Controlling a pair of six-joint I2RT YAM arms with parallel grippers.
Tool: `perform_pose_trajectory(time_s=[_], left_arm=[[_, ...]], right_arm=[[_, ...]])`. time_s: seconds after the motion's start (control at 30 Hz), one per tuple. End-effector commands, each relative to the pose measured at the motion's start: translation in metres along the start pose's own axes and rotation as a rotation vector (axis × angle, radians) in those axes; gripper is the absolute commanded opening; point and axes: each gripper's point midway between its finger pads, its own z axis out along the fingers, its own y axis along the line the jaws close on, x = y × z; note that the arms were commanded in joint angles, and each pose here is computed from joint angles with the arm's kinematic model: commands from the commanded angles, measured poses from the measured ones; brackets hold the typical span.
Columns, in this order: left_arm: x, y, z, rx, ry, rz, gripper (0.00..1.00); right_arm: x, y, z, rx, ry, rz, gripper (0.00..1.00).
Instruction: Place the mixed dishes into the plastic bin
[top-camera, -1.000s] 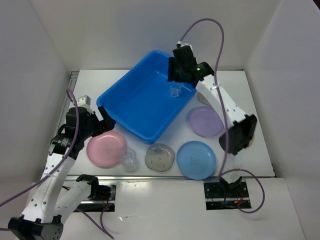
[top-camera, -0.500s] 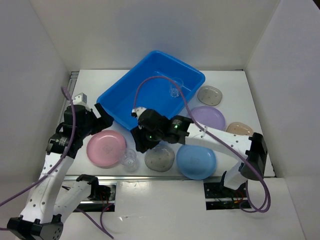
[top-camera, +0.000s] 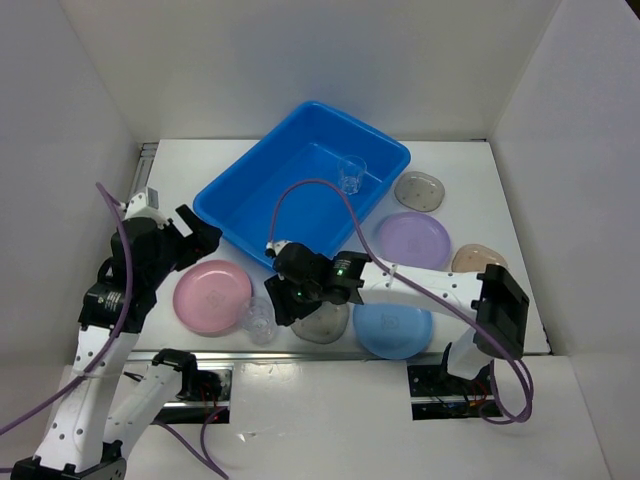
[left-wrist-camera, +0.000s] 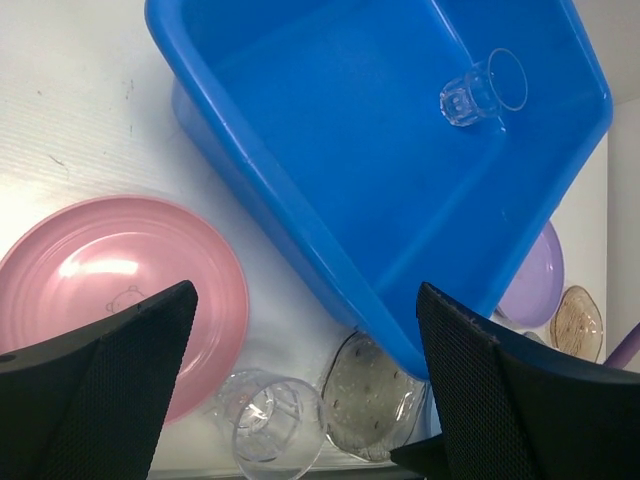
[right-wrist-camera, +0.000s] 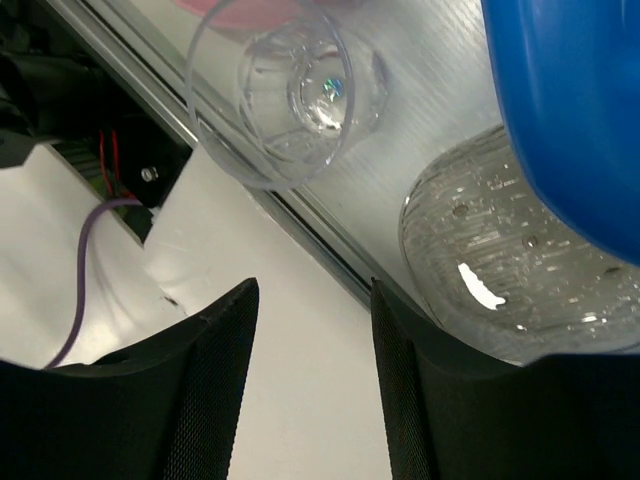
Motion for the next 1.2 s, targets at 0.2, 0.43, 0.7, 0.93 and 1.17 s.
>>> perform_pose_trajectory(time_s=[0.2,0.43,0.7,0.93,1.17], left_arm=[[-0.008,0.003,-0.005,-0.026,-0.032,-0.002,0.97],[-0.01,0.009,-0.007,-0.05,-0.048,0.025,0.97],[-0.007,0.011,-0.006,-0.056,-0.041,0.035,0.97],[-0.003,0.015,-0.005,-0.067,-0.026,0.046,0.98],[-0.005,0.014,-0.006,-0.062,-0.033,0.055,0.98]], right_arm=[[-0.032,0.008,0.047,0.043,-0.137,0.089,0.49],[-0.034,0.01,0.061,0.087,-0.189,0.122,0.46],[-0.048,0.017,0.063,0.087,-0.22,0.134,0.45],[-0.073,0.03,0.031,0.065,-0.279,0.113,0.43],[-0.064,0.022,0.064,0.11,-0.226,0.098,0.43]])
